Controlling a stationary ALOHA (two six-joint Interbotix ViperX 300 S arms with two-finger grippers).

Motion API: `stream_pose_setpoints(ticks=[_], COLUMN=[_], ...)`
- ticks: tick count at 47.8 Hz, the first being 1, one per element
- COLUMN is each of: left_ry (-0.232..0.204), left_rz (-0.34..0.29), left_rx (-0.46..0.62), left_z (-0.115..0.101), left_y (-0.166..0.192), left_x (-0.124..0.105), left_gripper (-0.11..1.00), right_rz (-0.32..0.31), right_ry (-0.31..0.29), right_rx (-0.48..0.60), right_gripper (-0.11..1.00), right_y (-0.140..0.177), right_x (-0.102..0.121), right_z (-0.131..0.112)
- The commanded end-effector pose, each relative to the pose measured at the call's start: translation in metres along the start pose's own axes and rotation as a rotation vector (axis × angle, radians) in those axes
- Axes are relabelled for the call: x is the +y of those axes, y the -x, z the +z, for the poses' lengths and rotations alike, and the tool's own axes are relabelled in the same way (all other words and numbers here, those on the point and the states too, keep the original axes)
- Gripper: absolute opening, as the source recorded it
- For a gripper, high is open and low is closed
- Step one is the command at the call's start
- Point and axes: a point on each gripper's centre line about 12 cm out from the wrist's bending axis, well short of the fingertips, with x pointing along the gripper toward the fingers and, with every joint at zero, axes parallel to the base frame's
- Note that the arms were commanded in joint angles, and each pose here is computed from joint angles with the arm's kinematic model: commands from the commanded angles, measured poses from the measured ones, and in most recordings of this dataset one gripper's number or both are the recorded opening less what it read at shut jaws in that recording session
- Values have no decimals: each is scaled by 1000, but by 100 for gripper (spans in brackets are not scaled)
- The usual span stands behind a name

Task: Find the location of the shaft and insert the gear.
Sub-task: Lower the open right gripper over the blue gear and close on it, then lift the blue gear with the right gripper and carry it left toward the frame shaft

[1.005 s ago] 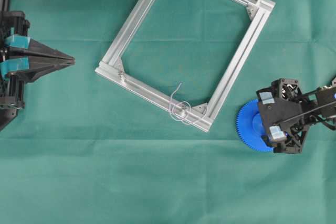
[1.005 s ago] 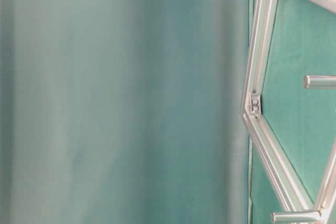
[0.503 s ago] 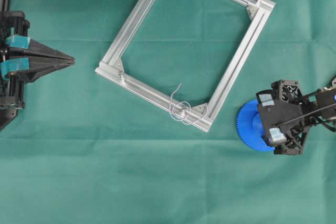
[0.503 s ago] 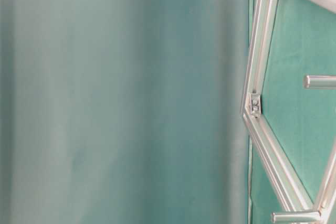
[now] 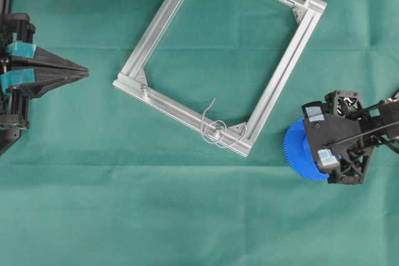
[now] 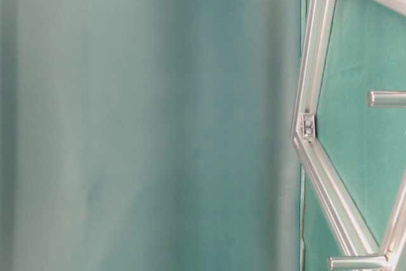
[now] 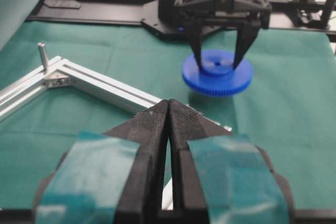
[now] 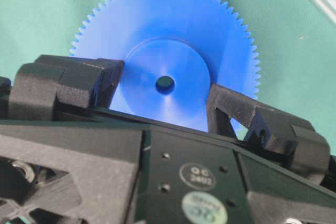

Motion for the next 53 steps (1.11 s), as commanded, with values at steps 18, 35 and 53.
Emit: stream_pose_setpoints(ticks=[18,35,53], left_ry=[5,5,14], left_rz=[0,0,0], left_rx=[-18,-18,-29], left_z=[9,9,13], left_y=[-3,-3,-3], left_x=[0,0,0], left_gripper=[2,2,2], right_rz=[12,-22,-55], right_ry=[24,-26,-16], right_rx=[-82,-122,-154], right_gripper=[69,69,69], right_y=[63,70,60], right_x=[13,12,28], right_z=[30,43,89])
